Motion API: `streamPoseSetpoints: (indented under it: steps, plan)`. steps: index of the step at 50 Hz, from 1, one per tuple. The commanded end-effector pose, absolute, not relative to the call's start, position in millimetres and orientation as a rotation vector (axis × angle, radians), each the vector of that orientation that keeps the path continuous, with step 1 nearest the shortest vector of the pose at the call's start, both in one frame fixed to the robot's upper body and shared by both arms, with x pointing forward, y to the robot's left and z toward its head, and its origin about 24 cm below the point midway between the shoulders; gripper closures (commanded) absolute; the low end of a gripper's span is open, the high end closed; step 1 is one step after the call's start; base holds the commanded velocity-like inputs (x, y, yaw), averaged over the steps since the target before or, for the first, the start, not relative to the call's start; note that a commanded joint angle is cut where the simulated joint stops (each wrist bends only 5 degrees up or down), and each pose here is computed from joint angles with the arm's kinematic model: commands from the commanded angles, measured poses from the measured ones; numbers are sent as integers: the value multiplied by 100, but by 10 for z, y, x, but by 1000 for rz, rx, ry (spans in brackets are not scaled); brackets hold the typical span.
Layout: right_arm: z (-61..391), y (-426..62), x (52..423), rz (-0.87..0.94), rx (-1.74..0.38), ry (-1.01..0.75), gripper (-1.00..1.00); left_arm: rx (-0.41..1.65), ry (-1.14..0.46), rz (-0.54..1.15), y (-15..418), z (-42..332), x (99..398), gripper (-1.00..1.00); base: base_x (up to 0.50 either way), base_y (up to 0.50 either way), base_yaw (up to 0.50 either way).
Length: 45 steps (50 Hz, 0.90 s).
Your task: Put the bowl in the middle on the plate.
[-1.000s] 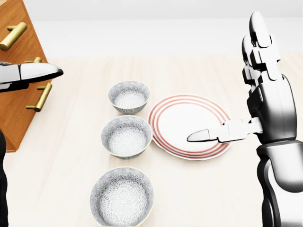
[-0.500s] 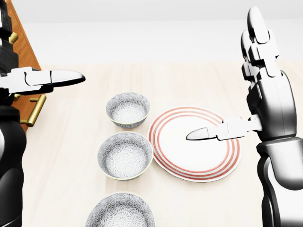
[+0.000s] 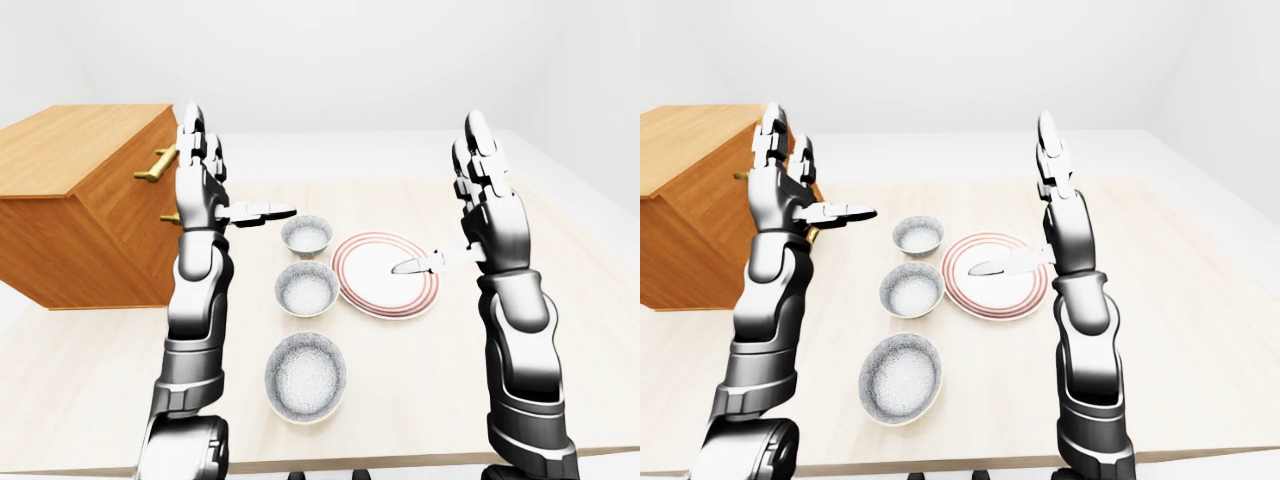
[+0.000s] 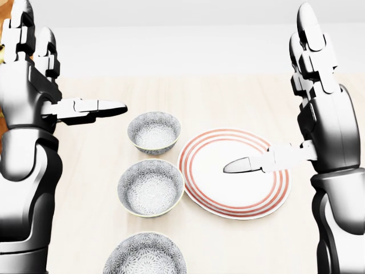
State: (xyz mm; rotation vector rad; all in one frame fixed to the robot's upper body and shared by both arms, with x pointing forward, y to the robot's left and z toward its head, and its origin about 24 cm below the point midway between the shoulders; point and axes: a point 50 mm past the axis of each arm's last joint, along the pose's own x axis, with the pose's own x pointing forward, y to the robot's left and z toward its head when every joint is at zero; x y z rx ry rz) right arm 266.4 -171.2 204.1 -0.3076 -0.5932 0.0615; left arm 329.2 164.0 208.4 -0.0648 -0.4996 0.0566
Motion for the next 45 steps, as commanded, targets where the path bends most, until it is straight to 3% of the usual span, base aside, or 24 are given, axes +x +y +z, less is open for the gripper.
streamPoseSetpoints:
  steps: [1, 21, 39, 45]
  plan:
    - [2036, -1710, 2625, 65, -315, -596, -100, -37, -307, 55, 1579, 1685, 3505, -100, 0, 0, 0]
    - [2161, -1731, 2535, 57, -339, -657, -100, 55, -254, -24, 1292, 1364, 3277, -100, 0, 0, 0]
    - [2130, -1730, 2543, 59, -340, -643, -100, 52, 109, 30, 1409, 725, 3638, -100, 0, 0, 0]
    - [2118, -1733, 2546, 58, -339, -637, -100, 55, 124, 60, 1463, 724, 3671, -100, 0, 0, 0]
